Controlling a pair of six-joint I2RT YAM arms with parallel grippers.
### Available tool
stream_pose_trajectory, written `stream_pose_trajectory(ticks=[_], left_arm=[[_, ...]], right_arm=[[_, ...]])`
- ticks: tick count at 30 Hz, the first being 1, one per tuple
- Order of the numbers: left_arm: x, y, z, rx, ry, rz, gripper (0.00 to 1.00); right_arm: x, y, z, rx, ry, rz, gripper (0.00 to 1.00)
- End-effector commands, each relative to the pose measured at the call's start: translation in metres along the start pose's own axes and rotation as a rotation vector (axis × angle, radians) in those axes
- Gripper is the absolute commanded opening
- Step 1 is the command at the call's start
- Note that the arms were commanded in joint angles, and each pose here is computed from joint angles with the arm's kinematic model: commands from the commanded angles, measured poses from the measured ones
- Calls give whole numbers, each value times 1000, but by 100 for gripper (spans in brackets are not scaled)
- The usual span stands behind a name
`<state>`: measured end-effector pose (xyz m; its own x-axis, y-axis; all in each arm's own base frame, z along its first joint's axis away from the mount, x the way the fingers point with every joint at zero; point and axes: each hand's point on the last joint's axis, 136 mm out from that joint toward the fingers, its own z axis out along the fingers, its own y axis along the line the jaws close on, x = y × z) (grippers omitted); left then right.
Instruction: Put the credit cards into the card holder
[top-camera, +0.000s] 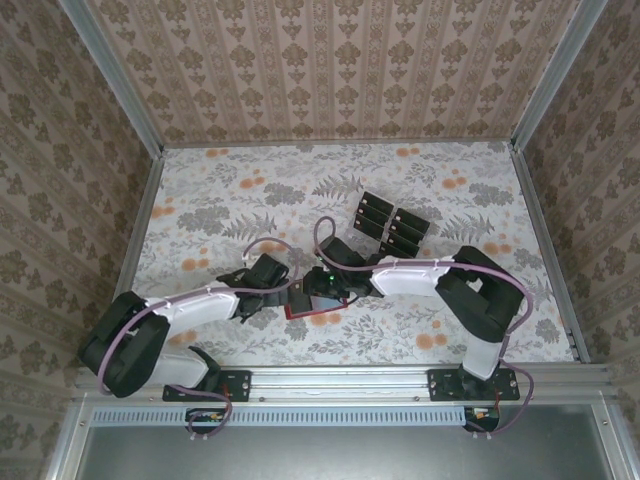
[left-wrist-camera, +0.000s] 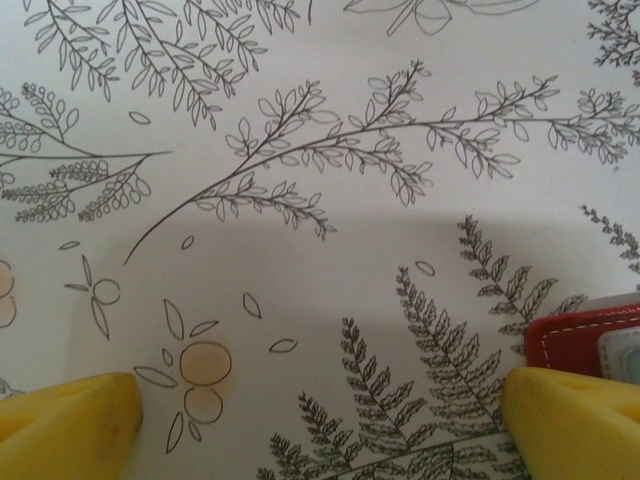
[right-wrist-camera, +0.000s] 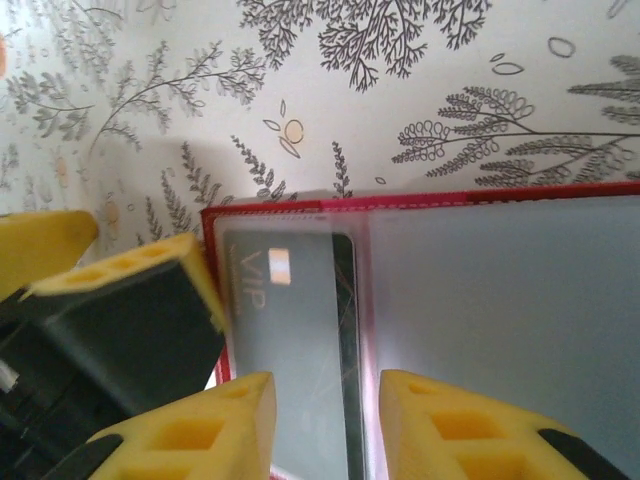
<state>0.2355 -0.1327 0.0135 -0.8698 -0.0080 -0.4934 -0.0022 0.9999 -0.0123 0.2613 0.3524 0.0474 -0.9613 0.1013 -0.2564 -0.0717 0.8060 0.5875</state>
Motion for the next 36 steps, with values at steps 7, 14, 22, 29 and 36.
stream_pose_trajectory(ticks=[7,14,22,29,36], left_arm=[[-31,-6,18,1,-20,58,100],[-50,-1,-5,9,-62,48,100],[-32,11,-13,14,-46,11,100],[-14,13,-6,23,-10,-6,100],[-6,12,-2,35,-1,-12,100]], right_arm=[[-10,-9,-23,15,-95,19,36],[-9,2,-17,-9,-73,-10,23],[-8,10,3,-25,-46,-17,6],[-5,4,16,-17,-30,1,3],[-1,-3,23,-2,-15,16,2]])
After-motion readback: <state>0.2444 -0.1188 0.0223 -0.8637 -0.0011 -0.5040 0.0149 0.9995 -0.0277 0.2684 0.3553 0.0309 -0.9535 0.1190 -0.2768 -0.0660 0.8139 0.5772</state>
